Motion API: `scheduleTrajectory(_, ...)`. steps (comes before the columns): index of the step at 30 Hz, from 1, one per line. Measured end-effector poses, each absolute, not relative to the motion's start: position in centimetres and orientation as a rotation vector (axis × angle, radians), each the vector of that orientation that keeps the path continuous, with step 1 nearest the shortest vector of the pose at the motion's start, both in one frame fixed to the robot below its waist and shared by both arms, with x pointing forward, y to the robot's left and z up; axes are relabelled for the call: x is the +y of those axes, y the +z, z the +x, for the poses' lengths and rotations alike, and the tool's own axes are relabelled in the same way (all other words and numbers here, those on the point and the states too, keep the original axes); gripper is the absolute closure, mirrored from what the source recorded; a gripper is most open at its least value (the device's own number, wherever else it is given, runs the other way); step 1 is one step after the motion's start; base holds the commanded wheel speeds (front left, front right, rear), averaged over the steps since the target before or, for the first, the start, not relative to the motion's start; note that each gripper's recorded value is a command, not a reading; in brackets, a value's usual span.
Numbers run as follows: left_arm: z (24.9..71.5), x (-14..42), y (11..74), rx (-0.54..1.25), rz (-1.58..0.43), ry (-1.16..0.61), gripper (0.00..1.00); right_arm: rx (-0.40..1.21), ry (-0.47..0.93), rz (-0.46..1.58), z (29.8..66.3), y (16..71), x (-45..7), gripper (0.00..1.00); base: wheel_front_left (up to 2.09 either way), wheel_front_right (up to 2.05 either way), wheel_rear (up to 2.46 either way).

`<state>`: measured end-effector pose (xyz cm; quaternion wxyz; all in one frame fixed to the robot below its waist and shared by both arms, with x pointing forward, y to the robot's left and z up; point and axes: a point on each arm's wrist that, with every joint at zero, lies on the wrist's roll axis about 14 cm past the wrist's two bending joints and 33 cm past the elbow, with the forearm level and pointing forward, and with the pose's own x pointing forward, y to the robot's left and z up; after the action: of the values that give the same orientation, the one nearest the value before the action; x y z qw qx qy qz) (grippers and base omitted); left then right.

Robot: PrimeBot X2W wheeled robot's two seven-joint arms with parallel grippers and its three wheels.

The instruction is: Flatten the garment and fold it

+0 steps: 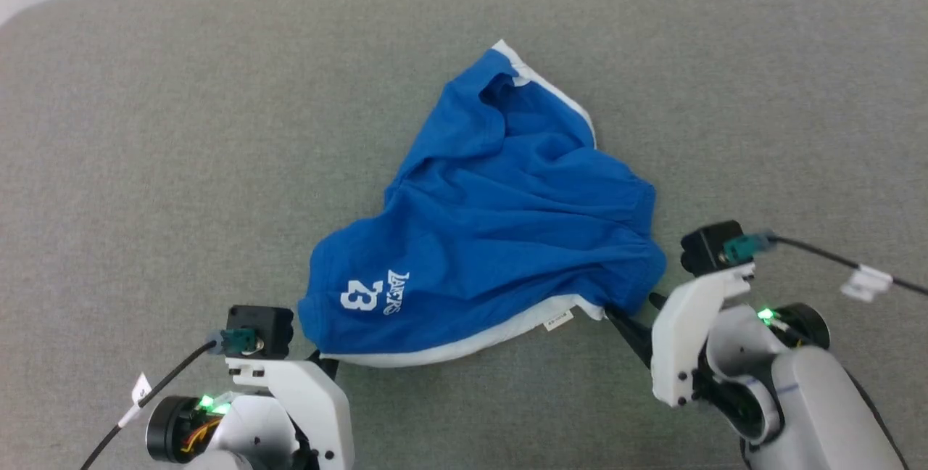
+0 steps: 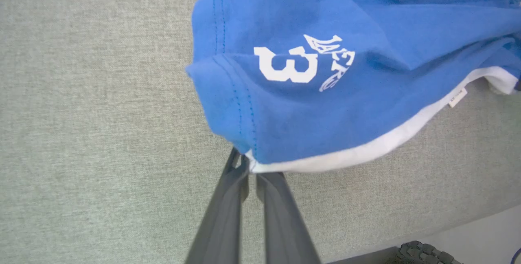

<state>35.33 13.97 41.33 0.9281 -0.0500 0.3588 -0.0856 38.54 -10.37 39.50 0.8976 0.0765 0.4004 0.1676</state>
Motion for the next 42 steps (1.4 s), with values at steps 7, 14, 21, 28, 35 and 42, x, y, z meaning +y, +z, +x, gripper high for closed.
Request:
scheduleTrajectory(7,35.3,14.4,40.9,0.746,-0.103,-0.161,1.0,1.032,0.393,0.095,38.7,36.7,-9.5,0.0,0.0,0.0,0.0)
scheduleTrajectory(14,35.1,14.7,41.0,0.744,-0.102,-0.152,1.0,1.173,0.431,0.057,37.7,36.2,-9.3,1.0,0.0,0.0,0.0)
scheduleTrajectory(21,34.9,15.1,41.7,0.73,-0.089,-0.152,1.0,1.148,0.456,0.064,36.8,37.1,-9.0,1.0,0.0,0.0,0.0)
scheduleTrajectory(28,35.4,16.1,44.9,0.645,-0.037,-0.162,1.0,0.969,0.472,0.046,37.8,41.7,-9.7,1.0,0.0,0.0,0.0)
scheduleTrajectory(35,39.3,16.6,53.2,0.439,0.085,-0.233,1.0,0.726,0.452,0.042,41.0,49.8,-11.1,1.0,0.0,0.0,0.0)
scheduleTrajectory(42,45.7,15.3,63.0,0.22,0.166,-0.304,1.0,0.485,0.412,0.031,46.9,59.4,-12.8,1.0,0.0,0.0,0.0)
